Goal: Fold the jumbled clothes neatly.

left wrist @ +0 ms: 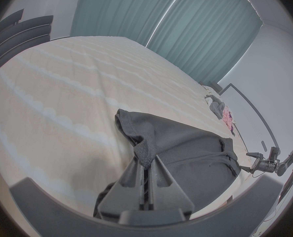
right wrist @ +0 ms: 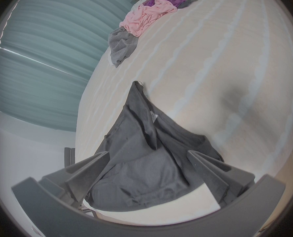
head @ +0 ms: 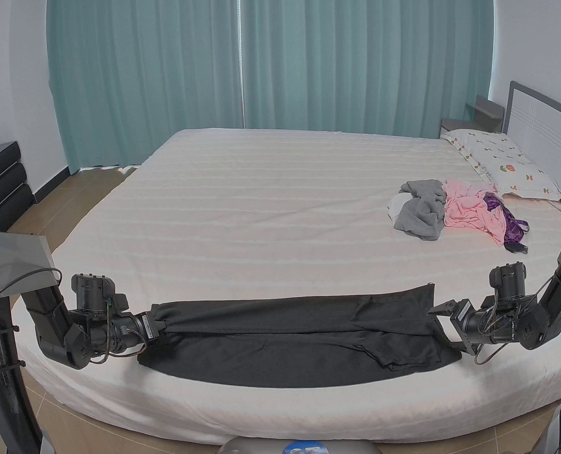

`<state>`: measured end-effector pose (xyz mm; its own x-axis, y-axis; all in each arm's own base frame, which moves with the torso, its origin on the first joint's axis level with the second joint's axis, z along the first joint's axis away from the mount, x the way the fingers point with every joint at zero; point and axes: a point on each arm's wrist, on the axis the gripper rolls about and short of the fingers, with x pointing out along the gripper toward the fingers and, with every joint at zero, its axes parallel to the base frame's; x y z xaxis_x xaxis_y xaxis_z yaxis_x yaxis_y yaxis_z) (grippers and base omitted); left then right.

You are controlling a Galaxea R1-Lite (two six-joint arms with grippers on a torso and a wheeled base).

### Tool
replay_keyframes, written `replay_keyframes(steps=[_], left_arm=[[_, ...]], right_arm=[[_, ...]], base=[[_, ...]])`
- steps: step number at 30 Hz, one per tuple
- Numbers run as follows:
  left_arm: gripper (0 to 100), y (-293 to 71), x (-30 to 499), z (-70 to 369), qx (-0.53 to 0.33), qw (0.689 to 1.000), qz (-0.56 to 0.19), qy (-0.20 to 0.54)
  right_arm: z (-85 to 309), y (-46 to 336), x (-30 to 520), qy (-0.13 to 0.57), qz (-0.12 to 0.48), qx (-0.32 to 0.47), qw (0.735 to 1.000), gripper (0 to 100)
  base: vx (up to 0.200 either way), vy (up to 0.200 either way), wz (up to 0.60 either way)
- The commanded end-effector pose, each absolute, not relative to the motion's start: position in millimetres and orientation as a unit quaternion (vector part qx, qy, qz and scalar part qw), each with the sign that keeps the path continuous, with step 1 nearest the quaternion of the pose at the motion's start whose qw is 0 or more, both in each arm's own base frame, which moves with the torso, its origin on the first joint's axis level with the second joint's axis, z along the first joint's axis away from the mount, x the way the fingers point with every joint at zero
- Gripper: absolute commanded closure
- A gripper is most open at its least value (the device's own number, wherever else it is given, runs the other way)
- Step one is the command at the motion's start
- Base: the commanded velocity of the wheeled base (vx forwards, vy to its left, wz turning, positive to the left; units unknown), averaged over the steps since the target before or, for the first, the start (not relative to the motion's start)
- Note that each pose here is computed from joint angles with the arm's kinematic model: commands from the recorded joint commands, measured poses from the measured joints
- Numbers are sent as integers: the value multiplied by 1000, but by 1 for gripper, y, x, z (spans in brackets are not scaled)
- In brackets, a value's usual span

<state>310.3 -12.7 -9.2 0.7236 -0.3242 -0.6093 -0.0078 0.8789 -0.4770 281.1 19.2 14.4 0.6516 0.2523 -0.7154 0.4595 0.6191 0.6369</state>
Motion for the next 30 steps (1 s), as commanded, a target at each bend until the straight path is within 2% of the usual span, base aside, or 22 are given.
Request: replay_keyframes(steps=[1,6,11,20,30], left_arm=[[100,-13,315,-8,-231,902,-89,355],[100,-15,328,3,-247,907,-92,327],[100,-27,330,5,-256,904,-93,330],[100,-44,331,13,-240,913,-94,318],[100,-62,324,45,-226,924,-105,290]], right_arm=[[20,20,281,404,-62,438,801,0],[21,21,281,403,-60,439,801,0],[21,20,281,403,-61,440,800,0],[20,21,280,405,-61,439,799,0],[20,21,280,405,-60,439,800,0]], base=[[0,0,0],[0,0,0],[0,0,0],[0,-200,0],[0,-200,0]])
